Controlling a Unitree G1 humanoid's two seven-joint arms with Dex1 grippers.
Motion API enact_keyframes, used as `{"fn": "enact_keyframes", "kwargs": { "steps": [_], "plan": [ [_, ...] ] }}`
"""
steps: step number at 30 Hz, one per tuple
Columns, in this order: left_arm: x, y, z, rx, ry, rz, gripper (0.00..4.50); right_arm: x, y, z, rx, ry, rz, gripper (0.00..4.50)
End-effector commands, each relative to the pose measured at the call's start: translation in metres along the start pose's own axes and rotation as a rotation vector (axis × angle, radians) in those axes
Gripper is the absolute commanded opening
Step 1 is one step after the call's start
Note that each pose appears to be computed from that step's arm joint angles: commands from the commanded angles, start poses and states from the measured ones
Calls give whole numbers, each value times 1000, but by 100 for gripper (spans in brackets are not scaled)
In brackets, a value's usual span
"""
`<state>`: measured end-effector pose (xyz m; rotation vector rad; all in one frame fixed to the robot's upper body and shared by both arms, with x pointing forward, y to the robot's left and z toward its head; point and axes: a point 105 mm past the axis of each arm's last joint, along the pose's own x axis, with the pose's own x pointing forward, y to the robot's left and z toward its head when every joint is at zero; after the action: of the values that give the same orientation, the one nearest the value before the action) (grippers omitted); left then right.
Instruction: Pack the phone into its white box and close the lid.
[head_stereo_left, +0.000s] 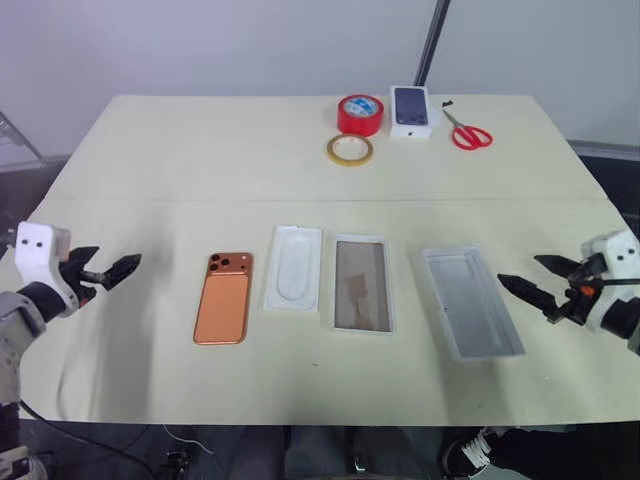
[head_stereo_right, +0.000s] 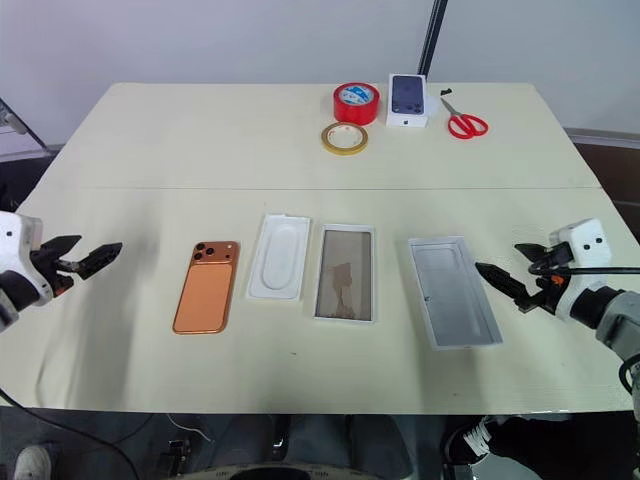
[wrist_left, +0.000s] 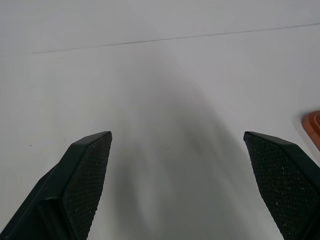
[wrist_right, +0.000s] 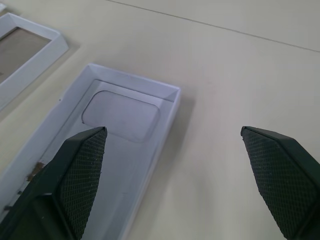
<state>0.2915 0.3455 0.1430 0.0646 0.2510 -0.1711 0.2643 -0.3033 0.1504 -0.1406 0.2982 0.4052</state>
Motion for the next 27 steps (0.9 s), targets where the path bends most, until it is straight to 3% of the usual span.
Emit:
{"fn": "enact_keyframes", "kwargs": {
  "steps": [1,10,13,20,27],
  "plan": [
    [-1,-2,13,27,-39,-3,443,-1,6,11,-28,-35,18,448],
    [8,-25,19,11,-56,-58,443,8,22,26,-71,-68,78,448],
    [17,-54,23,0,-67,-136,443,16,35,32,-113,-72,127,448],
    [42,-159,24,-41,-8,-435,443,45,78,47,-215,-99,270,448],
    [51,-204,19,-142,117,-423,443,60,101,50,-237,-115,349,448]
  ]
}}
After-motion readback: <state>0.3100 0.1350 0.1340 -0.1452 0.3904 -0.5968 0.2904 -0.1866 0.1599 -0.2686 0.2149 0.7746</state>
